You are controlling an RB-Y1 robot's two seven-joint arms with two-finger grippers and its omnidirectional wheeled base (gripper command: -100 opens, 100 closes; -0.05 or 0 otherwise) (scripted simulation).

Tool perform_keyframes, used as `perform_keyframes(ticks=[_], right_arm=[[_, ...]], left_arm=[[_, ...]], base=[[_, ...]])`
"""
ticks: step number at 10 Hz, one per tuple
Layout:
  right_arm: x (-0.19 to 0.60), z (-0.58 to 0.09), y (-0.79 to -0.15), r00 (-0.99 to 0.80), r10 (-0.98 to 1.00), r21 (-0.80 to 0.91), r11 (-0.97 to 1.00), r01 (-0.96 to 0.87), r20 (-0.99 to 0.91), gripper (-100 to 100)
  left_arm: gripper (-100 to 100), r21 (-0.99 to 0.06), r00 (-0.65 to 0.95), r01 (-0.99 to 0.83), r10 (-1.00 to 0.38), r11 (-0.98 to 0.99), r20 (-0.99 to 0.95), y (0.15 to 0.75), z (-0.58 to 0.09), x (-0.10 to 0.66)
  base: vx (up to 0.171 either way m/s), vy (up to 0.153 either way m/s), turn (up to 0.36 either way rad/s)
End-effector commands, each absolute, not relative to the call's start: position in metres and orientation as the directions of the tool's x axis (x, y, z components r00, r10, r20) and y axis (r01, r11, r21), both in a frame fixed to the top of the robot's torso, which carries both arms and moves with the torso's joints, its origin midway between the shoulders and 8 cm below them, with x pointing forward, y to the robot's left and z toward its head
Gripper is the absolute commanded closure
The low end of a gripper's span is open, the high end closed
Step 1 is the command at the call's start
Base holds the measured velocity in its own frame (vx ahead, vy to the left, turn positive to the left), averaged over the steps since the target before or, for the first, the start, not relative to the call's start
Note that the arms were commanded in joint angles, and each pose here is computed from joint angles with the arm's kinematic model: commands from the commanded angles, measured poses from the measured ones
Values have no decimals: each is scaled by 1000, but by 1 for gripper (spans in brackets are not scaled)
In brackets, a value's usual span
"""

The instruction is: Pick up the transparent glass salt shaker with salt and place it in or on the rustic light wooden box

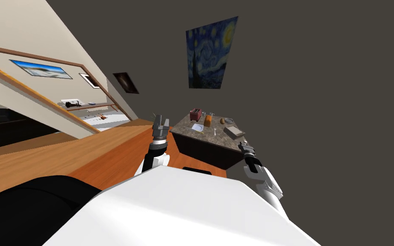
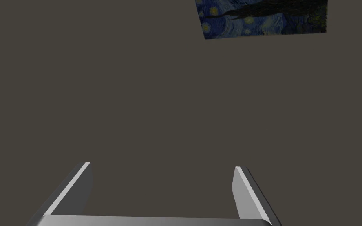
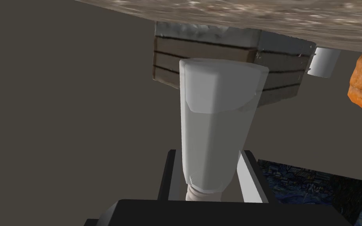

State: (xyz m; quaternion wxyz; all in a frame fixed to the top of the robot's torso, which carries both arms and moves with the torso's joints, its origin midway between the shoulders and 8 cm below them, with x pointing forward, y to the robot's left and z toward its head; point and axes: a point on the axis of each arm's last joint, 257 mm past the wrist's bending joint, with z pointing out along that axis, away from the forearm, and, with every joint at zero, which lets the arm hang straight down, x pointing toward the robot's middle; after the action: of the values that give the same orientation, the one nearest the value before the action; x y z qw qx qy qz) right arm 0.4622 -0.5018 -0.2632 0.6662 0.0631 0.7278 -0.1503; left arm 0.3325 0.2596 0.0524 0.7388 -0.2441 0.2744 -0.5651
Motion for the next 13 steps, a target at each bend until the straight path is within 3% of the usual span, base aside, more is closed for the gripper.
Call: perform_keyframes(ticks=[1,7,13], right_arm=[[470,-256,-507,-107,-125,-152,940,304,-986,100],[495,-218,-529,-119,-188,-219,906,361,-975,100],[492,-200,-563,-141,-172,-217,870,443,-975,100]], left_arm=[[0,-671,211,701,-969,242,-130,260,52,333],[0,-671,211,701,-969,242,-130,260,52,333],[0,-671,211,701,-969,242,-130,260,52,332]], base=[[-135,-40,132],[-156,-21,171],[10,-6,85]])
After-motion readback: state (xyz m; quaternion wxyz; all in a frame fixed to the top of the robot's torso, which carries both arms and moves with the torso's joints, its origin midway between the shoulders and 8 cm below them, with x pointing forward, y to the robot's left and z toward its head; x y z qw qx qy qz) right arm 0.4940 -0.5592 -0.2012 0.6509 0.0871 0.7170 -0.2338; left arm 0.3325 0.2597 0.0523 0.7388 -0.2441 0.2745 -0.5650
